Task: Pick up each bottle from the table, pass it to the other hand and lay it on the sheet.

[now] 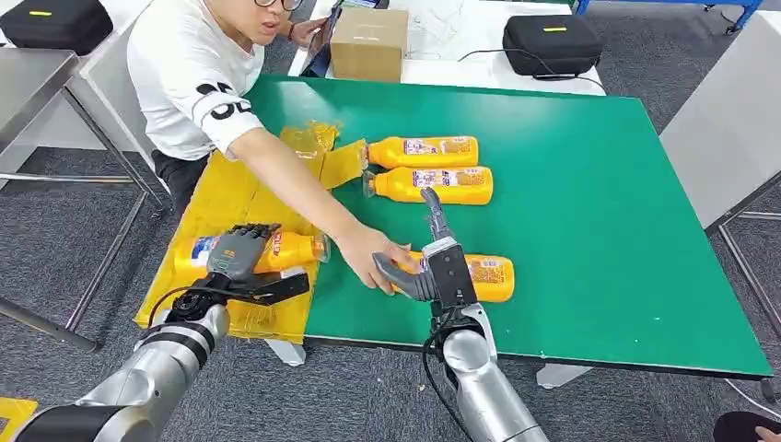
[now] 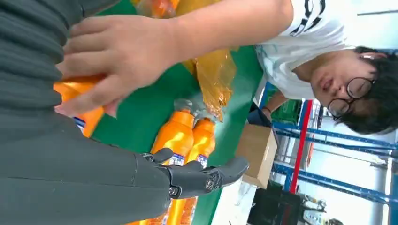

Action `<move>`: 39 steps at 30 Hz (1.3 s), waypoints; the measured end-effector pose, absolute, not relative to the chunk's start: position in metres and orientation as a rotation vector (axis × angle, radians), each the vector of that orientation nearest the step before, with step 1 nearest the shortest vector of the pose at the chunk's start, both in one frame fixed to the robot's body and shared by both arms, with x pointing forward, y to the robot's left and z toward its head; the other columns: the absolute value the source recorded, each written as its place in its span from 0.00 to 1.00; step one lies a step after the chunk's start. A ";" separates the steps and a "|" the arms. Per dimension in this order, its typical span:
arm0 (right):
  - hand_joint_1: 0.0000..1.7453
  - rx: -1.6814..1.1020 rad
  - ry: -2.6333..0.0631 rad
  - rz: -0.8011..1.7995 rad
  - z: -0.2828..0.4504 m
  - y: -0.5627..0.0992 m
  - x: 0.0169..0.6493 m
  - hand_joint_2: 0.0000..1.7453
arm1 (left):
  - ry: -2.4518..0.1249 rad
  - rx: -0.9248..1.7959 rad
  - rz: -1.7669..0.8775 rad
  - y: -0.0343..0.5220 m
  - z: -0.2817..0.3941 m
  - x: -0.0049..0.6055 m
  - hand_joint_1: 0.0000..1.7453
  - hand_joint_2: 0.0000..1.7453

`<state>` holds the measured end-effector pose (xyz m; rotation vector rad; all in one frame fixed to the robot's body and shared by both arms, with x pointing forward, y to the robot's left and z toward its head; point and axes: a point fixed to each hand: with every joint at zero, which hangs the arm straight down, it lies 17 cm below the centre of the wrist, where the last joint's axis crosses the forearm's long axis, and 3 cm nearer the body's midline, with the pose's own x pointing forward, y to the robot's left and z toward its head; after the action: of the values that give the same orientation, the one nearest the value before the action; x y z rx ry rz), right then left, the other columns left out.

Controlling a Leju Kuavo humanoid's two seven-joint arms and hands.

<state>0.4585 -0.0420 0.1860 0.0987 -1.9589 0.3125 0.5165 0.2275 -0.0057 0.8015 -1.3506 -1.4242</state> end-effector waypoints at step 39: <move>0.00 -0.055 -1.891 0.434 0.160 -0.064 0.484 1.00 | -1.875 0.064 -0.470 0.223 0.087 0.477 0.00 1.00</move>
<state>0.4844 -0.0639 0.1603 -0.0546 -1.8909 0.4335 0.4766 0.2233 0.0869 0.0639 -1.8746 -0.4700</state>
